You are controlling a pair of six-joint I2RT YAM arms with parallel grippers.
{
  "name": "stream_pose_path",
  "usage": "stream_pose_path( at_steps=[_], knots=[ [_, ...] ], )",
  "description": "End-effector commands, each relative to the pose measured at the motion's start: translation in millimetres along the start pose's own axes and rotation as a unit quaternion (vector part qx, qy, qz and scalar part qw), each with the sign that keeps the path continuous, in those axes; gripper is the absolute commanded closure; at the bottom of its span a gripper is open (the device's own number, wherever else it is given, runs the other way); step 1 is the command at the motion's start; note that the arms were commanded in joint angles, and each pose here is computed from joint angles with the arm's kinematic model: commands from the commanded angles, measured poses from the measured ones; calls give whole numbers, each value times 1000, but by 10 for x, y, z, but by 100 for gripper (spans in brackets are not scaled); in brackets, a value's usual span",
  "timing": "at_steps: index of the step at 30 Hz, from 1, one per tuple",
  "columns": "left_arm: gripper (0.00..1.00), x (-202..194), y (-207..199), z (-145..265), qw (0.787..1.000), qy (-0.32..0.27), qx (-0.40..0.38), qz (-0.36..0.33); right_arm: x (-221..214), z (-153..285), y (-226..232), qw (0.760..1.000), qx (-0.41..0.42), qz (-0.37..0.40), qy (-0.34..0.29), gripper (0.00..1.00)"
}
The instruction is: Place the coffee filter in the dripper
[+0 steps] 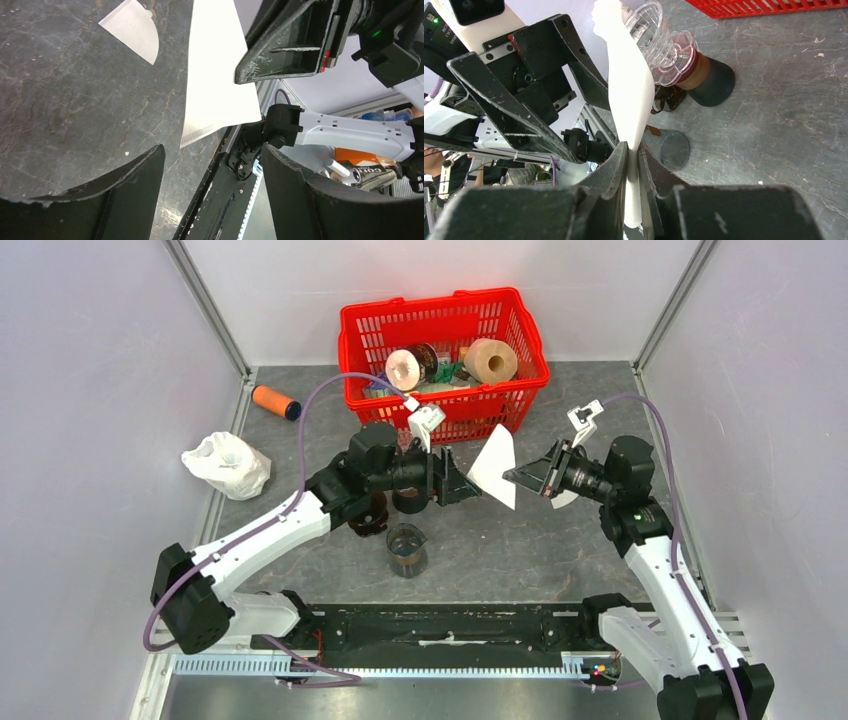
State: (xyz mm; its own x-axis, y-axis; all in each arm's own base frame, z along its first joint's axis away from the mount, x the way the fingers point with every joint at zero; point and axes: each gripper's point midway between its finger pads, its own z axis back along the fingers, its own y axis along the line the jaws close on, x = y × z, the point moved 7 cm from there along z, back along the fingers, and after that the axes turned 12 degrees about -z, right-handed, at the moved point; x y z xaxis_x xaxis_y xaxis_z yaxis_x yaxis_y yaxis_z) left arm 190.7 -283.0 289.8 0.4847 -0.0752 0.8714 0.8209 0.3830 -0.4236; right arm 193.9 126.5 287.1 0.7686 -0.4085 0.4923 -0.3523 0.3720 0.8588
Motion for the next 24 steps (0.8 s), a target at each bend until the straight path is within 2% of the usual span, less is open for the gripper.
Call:
stream_pose_path(
  at_steps=[1,6,13,19,21,24],
  knots=[
    [24,146,-129,-71,999,-10,-34,-37,105,-21,219,999,39,30,-1,80],
    [30,142,-120,-152,999,-4,-36,-37,88,-45,252,998,47,31,9,80],
    [65,159,-145,-195,999,-3,-42,-34,91,-72,208,999,32,25,6,80],
    [90,180,-147,-190,999,-7,-38,-37,92,-88,187,999,27,22,7,79],
    [98,178,-147,-184,998,-7,-37,-40,88,-87,177,999,23,21,6,77],
    [98,177,-147,-165,998,-8,-35,-45,86,-80,161,1000,14,21,1,69]
  ],
)
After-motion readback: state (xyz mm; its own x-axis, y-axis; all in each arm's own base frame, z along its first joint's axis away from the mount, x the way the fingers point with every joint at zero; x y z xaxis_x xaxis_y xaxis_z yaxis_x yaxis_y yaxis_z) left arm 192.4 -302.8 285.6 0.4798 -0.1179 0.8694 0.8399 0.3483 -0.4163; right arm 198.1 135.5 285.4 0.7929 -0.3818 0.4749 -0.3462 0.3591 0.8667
